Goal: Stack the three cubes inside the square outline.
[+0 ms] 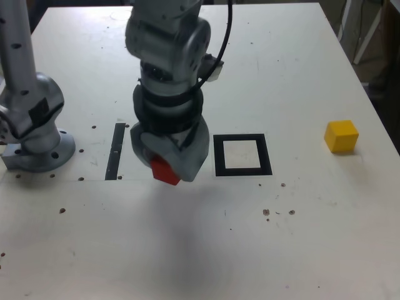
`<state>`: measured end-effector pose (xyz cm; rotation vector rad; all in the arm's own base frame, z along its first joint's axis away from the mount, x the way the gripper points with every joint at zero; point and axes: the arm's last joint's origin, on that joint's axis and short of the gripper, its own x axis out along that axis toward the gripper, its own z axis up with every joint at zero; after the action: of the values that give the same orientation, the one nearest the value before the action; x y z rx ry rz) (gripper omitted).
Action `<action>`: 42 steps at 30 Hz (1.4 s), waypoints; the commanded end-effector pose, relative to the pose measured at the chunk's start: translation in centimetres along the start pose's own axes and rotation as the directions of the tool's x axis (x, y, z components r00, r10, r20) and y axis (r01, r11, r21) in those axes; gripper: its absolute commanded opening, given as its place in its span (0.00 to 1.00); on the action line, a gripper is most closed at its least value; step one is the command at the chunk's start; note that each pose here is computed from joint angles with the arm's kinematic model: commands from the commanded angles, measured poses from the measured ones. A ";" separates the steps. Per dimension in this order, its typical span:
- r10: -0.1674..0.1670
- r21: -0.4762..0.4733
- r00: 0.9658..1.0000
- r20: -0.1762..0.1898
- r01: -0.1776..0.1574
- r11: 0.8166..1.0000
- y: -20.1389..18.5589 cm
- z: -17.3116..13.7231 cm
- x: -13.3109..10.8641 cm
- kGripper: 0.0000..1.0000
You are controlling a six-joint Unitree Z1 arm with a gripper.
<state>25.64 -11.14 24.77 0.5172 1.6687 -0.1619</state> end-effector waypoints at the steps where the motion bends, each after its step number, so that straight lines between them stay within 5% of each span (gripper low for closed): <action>1: -0.007 -0.027 1.000 0.024 0.007 1.000 0.9 0.0 -0.4 0.33; 8: -0.040 -0.156 0.997 0.068 0.051 0.986 5.0 0.8 -1.1 0.33; 17: -0.101 -0.284 0.994 0.051 0.112 0.952 9.4 2.9 0.6 0.33; 24: -0.139 -0.303 0.989 0.054 0.149 0.941 10.6 4.9 1.6 0.33; 42: -0.183 -0.314 0.983 0.025 0.181 0.932 13.0 6.3 4.2 0.33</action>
<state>36.18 -1.18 22.28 0.1227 1.7067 -0.0239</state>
